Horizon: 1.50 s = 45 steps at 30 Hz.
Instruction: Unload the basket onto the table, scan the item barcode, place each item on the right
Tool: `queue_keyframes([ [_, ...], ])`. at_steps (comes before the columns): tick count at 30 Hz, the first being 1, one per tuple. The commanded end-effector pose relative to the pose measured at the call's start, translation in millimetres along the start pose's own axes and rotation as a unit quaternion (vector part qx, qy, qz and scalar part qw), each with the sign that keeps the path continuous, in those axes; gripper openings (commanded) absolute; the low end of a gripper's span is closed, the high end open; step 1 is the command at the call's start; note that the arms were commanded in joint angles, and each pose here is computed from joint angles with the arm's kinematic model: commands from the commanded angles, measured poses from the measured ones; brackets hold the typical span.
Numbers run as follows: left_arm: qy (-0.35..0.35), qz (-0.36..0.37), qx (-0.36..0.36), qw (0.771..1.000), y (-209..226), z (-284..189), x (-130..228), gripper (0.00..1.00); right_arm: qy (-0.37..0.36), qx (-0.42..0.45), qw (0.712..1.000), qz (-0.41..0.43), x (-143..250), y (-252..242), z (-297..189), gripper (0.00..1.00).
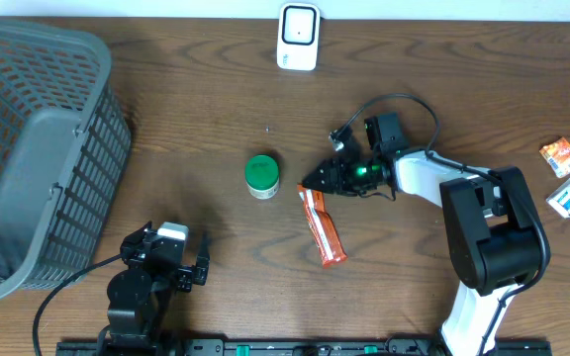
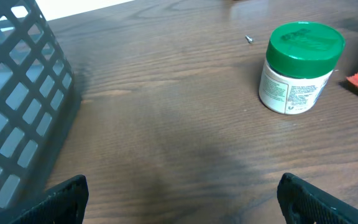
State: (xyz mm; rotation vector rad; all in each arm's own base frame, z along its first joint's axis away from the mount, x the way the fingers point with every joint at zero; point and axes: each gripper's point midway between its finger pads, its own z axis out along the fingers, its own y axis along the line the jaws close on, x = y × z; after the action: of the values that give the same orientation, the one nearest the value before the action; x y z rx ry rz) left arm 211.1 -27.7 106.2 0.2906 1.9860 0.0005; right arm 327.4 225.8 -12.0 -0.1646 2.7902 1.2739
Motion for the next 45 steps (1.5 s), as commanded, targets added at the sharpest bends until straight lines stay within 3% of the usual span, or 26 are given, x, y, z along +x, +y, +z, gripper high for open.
queue_keyframes([
  [1,0.009,-0.006,0.005,1.0,-2,2,7,0.98,0.103,0.338,0.928,0.115,126,-171,2,0.01],
  [10,0.009,-0.006,0.005,1.0,-2,2,7,0.98,0.081,0.193,0.972,0.108,88,-122,11,0.01],
  [20,0.009,-0.006,0.005,1.0,-2,2,7,0.98,-0.116,0.171,0.957,0.204,-19,-84,-88,0.01],
  [25,0.009,-0.006,0.005,1.0,-2,2,7,0.98,-0.172,0.165,0.94,0.244,-39,-91,-122,0.01],
  [28,0.009,-0.006,0.005,1.0,-2,2,7,0.98,-0.163,0.173,0.943,0.235,-34,-93,-121,0.01],
  [29,0.009,-0.006,0.005,1.0,-2,2,7,0.98,-0.155,0.175,0.943,0.235,-31,-92,-119,0.05],
  [31,0.009,-0.006,0.005,1.0,-2,2,7,0.98,-0.142,0.179,0.943,0.243,-23,-92,-116,0.47],
  [33,0.009,-0.006,0.005,1.0,-2,2,7,0.98,-0.126,0.195,0.939,0.253,-13,-96,-115,0.63],
  [35,0.009,-0.006,0.005,1.0,-2,2,7,0.98,-0.111,0.218,0.932,0.267,0,-102,-116,0.72],
  [45,0.009,-0.006,0.005,1.0,-2,2,7,0.98,-0.045,0.247,0.915,0.315,72,-125,-97,0.73],
])
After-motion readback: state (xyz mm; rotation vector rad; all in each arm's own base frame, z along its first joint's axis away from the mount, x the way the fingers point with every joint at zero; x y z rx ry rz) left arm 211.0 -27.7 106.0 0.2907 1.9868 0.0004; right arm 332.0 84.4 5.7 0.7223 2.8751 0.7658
